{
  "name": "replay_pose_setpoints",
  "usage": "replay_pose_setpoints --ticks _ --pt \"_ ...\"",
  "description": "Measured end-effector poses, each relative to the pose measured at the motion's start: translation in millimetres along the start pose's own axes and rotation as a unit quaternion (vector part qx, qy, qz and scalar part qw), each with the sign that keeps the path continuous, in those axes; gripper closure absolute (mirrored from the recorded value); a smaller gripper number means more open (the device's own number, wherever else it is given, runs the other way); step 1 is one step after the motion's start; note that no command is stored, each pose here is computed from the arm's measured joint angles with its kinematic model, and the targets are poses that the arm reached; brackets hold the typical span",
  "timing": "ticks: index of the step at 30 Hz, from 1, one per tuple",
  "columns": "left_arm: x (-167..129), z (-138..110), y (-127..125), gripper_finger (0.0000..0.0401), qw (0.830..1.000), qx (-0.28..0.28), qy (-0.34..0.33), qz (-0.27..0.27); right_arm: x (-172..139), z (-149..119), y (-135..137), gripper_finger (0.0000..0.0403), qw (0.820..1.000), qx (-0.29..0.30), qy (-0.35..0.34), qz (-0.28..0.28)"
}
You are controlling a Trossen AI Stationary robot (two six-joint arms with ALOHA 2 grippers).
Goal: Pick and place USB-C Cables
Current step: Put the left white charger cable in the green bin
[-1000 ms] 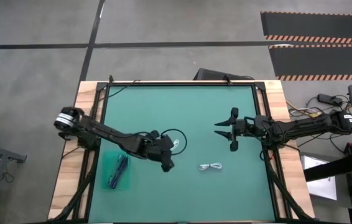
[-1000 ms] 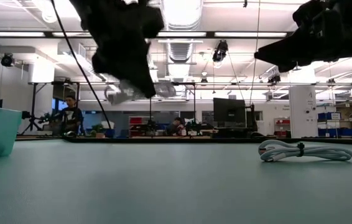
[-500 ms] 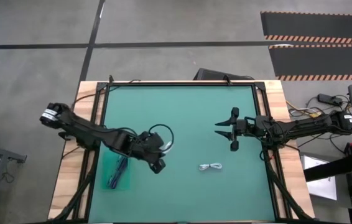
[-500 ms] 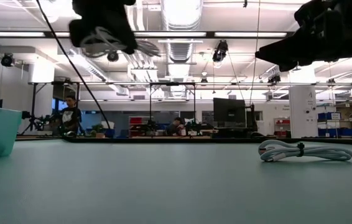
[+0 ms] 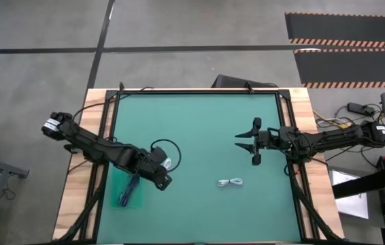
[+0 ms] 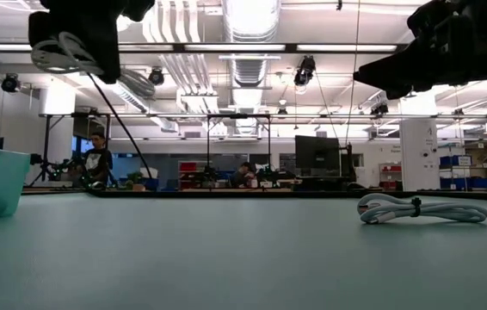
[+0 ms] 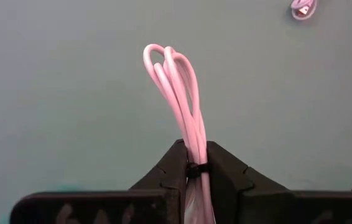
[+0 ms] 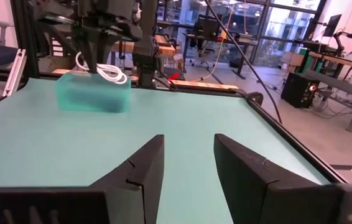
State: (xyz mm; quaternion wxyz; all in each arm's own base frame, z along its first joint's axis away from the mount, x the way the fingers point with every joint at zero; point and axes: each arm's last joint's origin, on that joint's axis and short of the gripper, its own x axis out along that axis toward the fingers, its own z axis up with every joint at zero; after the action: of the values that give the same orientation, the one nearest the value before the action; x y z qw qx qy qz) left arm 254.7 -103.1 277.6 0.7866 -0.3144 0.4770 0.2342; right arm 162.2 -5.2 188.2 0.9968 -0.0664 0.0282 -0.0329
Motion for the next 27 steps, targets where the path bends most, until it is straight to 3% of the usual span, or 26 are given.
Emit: replay_pose_setpoints --ticks 4,18,27 --pt "-6 2 -3 0.0377 1.000 -0.006 0.004 -0.002 0 0 0 0.0271 1.000 0.000 0.000 0.000" --pt "-13 -3 -19 0.0377 0.983 -0.013 0.115 0.143 0 -1 0 0.0271 1.000 0.000 0.003 0.000" --pt "-24 -3 -33 0.0377 0.973 -0.021 0.161 0.164 0 -1 0 0.0271 1.000 -0.001 0.004 0.000"
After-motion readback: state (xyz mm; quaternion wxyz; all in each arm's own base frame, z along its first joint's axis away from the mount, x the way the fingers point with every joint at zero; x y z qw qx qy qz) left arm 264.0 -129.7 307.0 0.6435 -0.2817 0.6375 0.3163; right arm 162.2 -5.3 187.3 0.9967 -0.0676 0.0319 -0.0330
